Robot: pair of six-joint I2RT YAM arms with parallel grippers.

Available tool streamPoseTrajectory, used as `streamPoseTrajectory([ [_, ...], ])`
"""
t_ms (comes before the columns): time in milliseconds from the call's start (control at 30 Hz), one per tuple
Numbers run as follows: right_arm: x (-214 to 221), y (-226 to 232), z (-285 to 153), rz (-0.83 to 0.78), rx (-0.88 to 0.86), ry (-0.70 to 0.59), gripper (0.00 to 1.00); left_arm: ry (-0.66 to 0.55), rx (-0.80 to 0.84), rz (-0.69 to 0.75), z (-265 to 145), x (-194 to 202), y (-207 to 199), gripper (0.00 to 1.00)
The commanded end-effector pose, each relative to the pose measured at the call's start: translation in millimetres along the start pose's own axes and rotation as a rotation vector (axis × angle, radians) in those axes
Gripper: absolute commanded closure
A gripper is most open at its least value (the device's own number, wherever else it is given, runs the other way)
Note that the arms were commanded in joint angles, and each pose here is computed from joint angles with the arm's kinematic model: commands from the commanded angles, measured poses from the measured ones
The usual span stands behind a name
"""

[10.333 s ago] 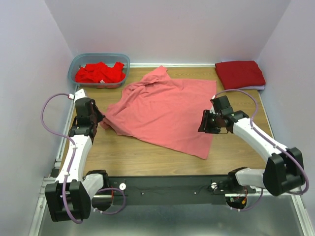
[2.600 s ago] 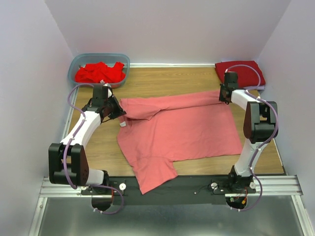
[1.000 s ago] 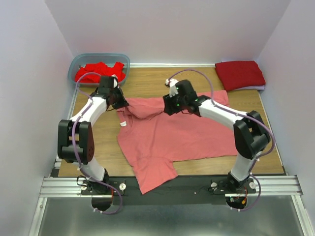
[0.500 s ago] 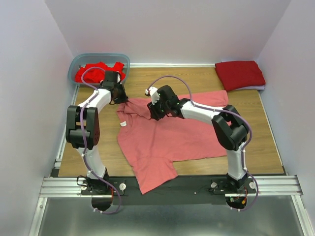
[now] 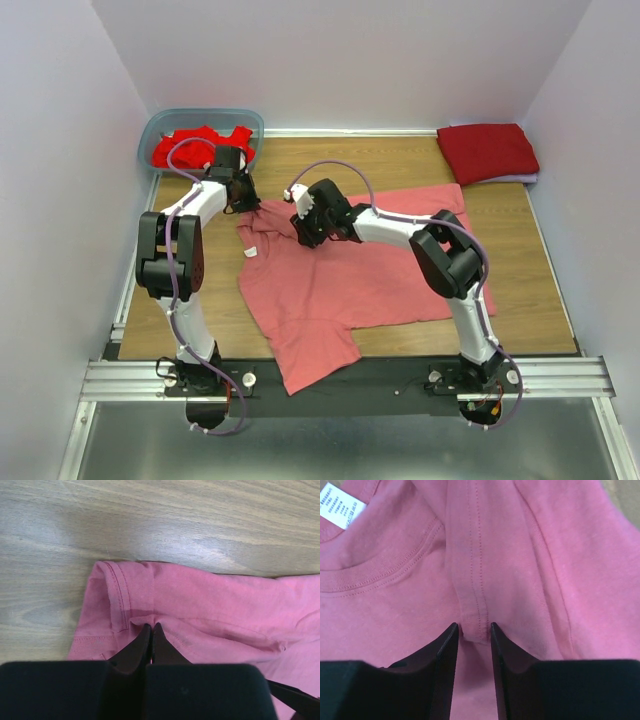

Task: Fold and stack the t-shirts
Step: Fold the tshirt

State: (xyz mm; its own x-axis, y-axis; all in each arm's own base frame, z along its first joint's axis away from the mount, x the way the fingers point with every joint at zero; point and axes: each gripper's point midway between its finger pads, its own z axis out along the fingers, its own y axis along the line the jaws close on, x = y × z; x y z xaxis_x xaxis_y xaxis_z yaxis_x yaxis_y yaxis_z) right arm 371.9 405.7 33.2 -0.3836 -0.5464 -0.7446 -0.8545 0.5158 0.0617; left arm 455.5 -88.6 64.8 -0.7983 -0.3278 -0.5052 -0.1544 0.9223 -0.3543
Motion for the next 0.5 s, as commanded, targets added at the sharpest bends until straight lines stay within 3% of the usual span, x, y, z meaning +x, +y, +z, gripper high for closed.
streamPoseTrajectory([
  [0, 2, 10, 9, -0.023, -0.045, -0.001, 0.62, -0.021, -0.014, 0.024, 5, -5, 1, 1.00],
  [133, 11, 11, 13, -0.022, -0.047, 0.019, 0.63, -0.018, -0.017, 0.023, 6, -3, 3, 1.00],
  [467, 4, 7, 4, -0.023, -0.012, 0.014, 0.95, -0.036, -0.014, 0.030, -2, -9, -1, 1.00],
])
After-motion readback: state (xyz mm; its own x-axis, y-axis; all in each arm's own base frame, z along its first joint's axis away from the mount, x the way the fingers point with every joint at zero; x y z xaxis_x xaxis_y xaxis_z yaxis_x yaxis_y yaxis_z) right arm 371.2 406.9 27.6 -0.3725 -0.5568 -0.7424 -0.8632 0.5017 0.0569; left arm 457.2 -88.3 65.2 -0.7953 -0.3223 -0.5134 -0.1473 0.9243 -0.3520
